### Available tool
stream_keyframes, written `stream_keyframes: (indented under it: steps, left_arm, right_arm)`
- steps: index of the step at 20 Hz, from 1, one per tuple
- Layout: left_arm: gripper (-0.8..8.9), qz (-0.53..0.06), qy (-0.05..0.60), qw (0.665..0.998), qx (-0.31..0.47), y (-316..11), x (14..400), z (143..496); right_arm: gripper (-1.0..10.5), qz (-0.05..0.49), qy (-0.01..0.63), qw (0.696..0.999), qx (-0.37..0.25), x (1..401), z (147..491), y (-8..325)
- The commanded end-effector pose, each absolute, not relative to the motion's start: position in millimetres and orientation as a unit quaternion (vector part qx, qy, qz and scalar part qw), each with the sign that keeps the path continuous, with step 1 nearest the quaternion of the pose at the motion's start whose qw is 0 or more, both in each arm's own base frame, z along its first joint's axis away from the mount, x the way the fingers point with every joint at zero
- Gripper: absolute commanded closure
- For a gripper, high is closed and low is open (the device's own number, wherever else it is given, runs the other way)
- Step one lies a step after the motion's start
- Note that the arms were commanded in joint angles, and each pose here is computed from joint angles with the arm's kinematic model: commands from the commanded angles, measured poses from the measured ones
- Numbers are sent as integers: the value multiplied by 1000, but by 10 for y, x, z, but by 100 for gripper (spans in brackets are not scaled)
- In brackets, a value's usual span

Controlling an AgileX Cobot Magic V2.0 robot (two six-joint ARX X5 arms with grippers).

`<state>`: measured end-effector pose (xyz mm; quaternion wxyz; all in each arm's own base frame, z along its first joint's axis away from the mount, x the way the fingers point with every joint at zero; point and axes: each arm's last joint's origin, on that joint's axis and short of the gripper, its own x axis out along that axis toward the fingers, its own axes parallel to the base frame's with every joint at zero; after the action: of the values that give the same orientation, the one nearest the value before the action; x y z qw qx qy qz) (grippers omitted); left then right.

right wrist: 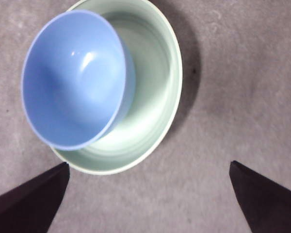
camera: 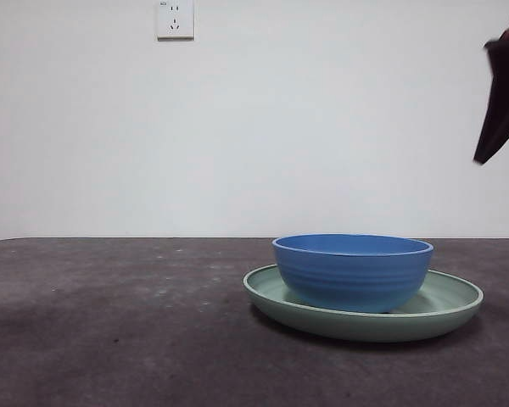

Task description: Pick up the blue bowl, put it on the green plate, put it on desk

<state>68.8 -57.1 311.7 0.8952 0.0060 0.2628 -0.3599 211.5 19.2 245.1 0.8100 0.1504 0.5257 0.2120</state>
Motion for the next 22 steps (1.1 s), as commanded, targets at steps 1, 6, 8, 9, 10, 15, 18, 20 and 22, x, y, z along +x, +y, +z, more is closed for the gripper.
stream_keyframes:
  steps: [1, 6, 8, 9, 10, 15, 18, 20, 22]
  left_arm:
    - [251, -363, 257, 896, 4, -576, 688, 3147]
    - [251, -363, 257, 896, 4, -576, 688, 3147]
    - [251, -363, 257, 896, 4, -577, 688, 3147]
    - [251, -363, 257, 896, 4, -576, 688, 3147]
    - [251, -363, 257, 896, 4, -577, 688, 3147]
    - [251, -363, 257, 896, 4, -577, 688, 3147]
    - [251, -363, 257, 896, 4, -577, 688, 3147]
    - [251, -363, 257, 896, 4, -576, 688, 3147]
    - [251, -363, 257, 896, 4, -577, 688, 3147]
  right_arm:
    - [483, 228, 521, 812, 132, 2254, 2405, 240]
    - [568, 222, 534, 809, 107, 2458, 2196, 317]
    - [568, 223, 543, 803, 107, 2502, 2125, 337]
    - [569, 223, 548, 799, 106, 2527, 2084, 346]
    - [569, 224, 552, 796, 106, 2554, 2043, 360]
    - [601, 230, 561, 788, 102, 2665, 1875, 422]
    - [686, 236, 559, 788, 99, 2699, 1830, 461]
    - [722, 238, 559, 788, 97, 2708, 1816, 480]
    - [726, 237, 560, 788, 99, 2713, 1809, 481]
